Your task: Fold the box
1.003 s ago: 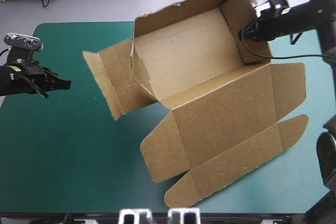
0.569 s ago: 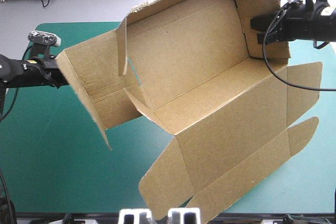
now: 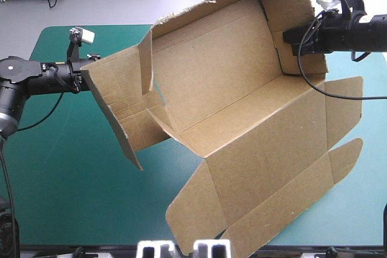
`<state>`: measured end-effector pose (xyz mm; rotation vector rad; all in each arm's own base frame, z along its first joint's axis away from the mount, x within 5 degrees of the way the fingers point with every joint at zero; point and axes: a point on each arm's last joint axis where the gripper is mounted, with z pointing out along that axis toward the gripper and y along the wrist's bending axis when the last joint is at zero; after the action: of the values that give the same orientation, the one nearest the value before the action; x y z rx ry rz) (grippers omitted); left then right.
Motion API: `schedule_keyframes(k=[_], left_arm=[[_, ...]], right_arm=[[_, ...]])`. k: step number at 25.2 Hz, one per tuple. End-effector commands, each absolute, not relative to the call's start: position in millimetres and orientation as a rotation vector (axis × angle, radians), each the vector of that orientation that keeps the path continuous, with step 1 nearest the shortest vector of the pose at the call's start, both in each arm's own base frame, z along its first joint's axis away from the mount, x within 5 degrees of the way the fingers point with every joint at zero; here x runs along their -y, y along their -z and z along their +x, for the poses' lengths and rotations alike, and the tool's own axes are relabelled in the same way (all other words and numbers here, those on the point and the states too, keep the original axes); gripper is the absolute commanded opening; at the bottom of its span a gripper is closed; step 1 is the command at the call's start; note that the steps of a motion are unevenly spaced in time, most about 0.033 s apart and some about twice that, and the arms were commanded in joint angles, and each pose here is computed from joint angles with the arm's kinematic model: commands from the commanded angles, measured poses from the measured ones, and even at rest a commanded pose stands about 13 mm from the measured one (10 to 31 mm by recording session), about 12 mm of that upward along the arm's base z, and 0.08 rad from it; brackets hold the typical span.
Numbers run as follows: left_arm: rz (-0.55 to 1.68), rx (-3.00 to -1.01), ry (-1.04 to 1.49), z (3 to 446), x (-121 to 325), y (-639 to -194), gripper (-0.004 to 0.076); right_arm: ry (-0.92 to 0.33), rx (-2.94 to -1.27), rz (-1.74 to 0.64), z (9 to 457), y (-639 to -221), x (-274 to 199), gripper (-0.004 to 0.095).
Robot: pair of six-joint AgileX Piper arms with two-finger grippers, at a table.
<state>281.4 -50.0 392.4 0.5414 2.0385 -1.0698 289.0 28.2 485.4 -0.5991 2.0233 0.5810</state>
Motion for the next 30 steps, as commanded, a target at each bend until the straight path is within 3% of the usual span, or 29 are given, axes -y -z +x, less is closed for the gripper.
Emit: schedule_keyframes(k=[1, 4, 7, 14, 22, 24, 30], left_arm=[[0.628, -1.862, 1.245, 254.5, 70.6, -427.6, 0.0013], [0.646, -1.816, 1.250, 242.7, 73.8, -438.3, 0.0013], [0.651, -1.774, 1.258, 234.7, 74.7, -446.3, 0.0013], [0.703, -1.659, 1.360, 227.8, 91.2, -455.4, 0.0020], [0.671, -1.547, 1.487, 223.3, 98.4, -466.8, 0.0395], [0.669, -1.544, 1.490, 223.3, 98.4, -467.2, 0.0427], [0.682, -1.558, 1.470, 223.5, 98.5, -465.3, 0.0427]], right_arm=[[-0.610, -1.892, -0.510, 289.3, -504.5, -26.3, -0.0025], [-0.588, -1.872, -0.410, 300.8, -503.7, -6.5, -0.0025], [-0.642, -1.849, -0.392, 301.7, -504.0, 8.7, -0.0025], [-0.643, -1.840, -0.409, 302.1, -504.1, 7.3, -0.0025], [-0.599, -1.867, -0.371, 307.4, -502.0, -2.0, -0.0025], [-0.578, -1.878, -0.363, 309.9, -500.8, -9.0, -0.0025], [-0.549, -1.874, -0.354, 315.0, -500.5, -35.5, -0.0025]])
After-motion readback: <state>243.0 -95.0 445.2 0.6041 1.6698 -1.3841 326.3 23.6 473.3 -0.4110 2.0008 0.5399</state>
